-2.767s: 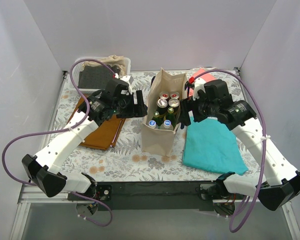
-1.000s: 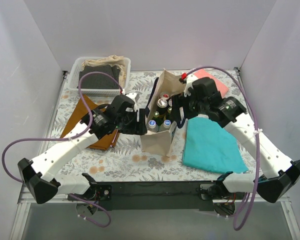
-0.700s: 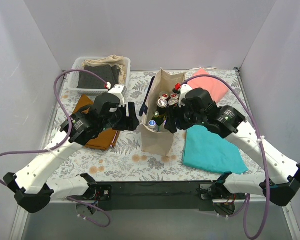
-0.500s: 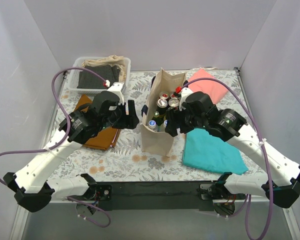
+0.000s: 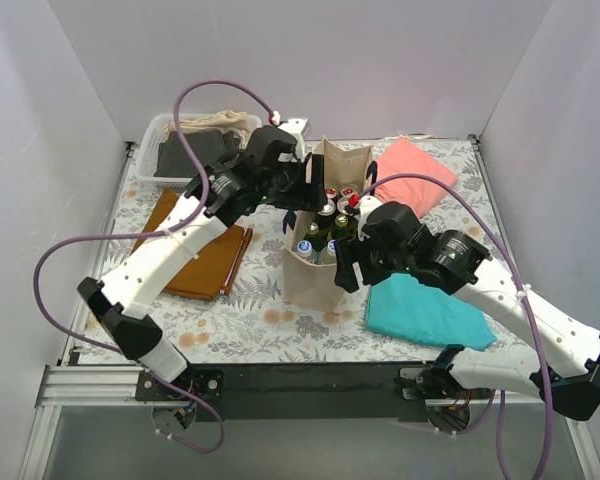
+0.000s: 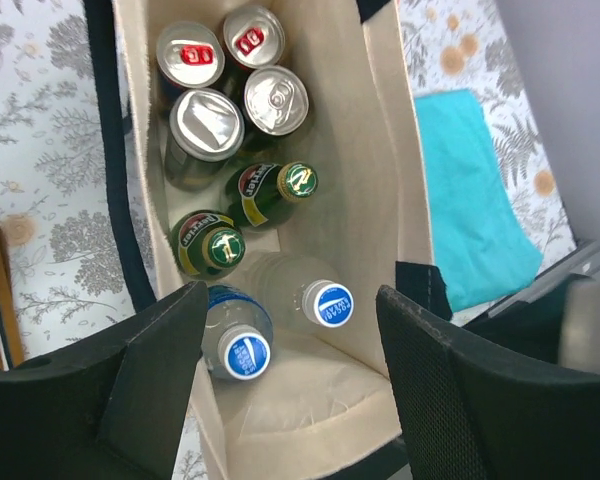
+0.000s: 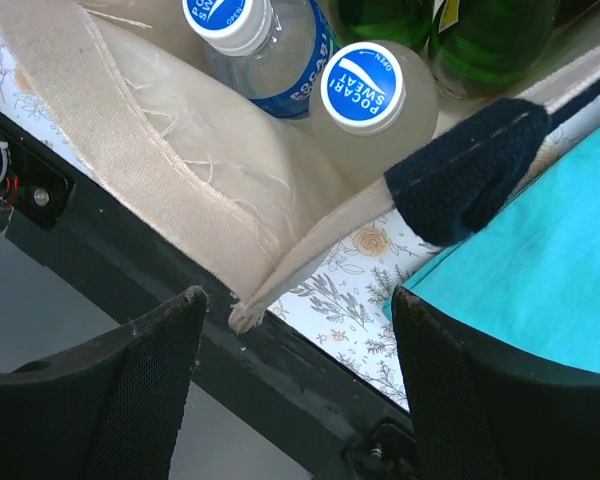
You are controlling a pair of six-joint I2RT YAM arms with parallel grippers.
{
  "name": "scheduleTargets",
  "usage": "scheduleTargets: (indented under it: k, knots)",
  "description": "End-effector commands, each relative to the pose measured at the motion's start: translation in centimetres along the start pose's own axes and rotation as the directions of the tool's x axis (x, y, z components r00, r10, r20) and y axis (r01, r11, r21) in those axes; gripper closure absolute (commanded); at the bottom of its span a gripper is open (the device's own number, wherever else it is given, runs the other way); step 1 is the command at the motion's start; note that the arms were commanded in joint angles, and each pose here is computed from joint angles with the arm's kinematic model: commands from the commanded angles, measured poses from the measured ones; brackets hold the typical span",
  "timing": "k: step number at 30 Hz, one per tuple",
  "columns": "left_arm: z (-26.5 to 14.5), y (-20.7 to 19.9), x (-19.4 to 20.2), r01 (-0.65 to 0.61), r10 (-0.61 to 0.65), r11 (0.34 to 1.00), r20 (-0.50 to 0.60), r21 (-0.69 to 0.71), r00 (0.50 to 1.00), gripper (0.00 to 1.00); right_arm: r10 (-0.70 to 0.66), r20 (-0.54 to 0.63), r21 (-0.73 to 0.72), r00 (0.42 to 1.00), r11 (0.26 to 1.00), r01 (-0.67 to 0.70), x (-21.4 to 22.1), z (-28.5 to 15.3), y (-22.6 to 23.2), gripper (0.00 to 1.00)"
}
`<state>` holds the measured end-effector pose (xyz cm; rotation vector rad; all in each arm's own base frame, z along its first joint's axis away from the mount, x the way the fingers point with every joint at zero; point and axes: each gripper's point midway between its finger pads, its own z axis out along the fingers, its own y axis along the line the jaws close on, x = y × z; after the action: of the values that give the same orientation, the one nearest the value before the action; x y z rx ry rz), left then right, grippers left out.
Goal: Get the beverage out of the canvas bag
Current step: Adjust the canvas bag at the center of the board, then take out the drink from the canvas bag.
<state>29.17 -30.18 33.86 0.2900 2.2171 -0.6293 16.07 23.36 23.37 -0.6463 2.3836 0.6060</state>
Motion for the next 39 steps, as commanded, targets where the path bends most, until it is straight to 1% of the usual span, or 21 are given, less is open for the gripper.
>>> scheduleTargets:
  k: [1,2,3,4,7,10,13,14,15,18,20,24,30,33,39]
  knots:
    - [0.3,-1.3,0.5,-0.052,0.055,0.996,-0.042,0.074,0.998,0.34,0.000,0.113,0.025,0.994,1.000,-0.003,-1.9,-2.1,-0.3,0.20]
    - [0.4,-1.8,0.8,-0.062,0.069,0.992,-0.061,0.107,0.996,0.34,-0.001,0.140,0.036,0.990,0.999,-0.004,-2.5,-2.7,-0.4,0.20]
    - [0.3,-2.0,1.2,-0.064,0.074,0.991,-0.083,0.117,0.994,0.35,0.002,0.195,0.036,0.981,0.999,-0.009,-3.8,-4.0,-0.3,0.19]
    - [0.5,-2.4,1.7,-0.065,0.081,0.988,-0.107,0.142,0.991,0.35,0.004,0.233,0.067,0.972,0.998,-0.020,-4.5,-4.8,-0.9,0.18]
    - [0.4,-2.2,2.8,-0.077,0.100,0.985,-0.143,0.157,0.985,0.35,0.012,0.342,0.116,0.939,0.992,-0.055,-6.5,-7.5,-1.8,0.15]
    - [0.7,-1.2,4.8,-0.077,0.104,0.988,-0.203,0.133,0.974,0.35,0.015,0.424,0.178,0.906,0.979,-0.100,-7.4,-9.5,-3.4,0.10]
    - [0.4,-0.5,6.6,-0.070,0.100,0.990,-0.261,0.121,0.960,0.37,0.002,0.473,0.227,0.881,0.966,-0.125,-7.8,-10.9,-4.6,0.07]
    - [-0.1,-0.4,6.8,-0.067,0.097,0.990,-0.260,0.121,0.961,0.37,0.001,0.480,0.238,0.877,0.962,-0.131,-7.9,-11.2,-4.9,0.07]
    - [0.3,0.3,7.8,-0.068,0.094,0.993,-0.283,0.099,0.954,0.37,-0.002,0.491,0.245,0.871,0.960,-0.136,-7.9,-11.5,-5.1,0.05]
    - [0.2,0.9,8.4,-0.068,0.088,0.994,-0.280,0.083,0.956,0.37,-0.012,0.504,0.270,0.864,0.952,-0.145,-8.0,-11.9,-5.6,0.04]
    - [0.3,1.2,8.9,-0.059,0.079,0.995,-0.289,0.075,0.954,0.37,-0.015,0.502,0.283,0.865,0.948,-0.148,-8.0,-11.8,-5.9,0.04]
    - [0.4,1.0,9.2,-0.049,0.072,0.995,-0.275,0.089,0.959,0.37,-0.020,0.486,0.293,0.873,0.945,-0.141,-7.7,-11.2,-6.0,0.03]
    - [0.2,0.9,10.9,-0.053,0.081,0.994,-0.311,0.098,0.947,0.37,-0.031,0.461,0.317,0.887,0.939,-0.132,-7.2,-10.3,-6.3,0.02]
    - [0.4,1.2,12.1,-0.069,0.094,0.994,-0.343,0.082,0.935,0.37,-0.034,0.453,0.323,0.891,0.938,-0.128,-7.2,-10.0,-6.4,0.02]
    - [1.1,2.4,12.6,-0.101,0.096,0.995,-0.340,0.002,0.936,0.37,-0.033,0.444,0.326,0.895,0.937,-0.127,-7.1,-9.7,-6.4,0.02]
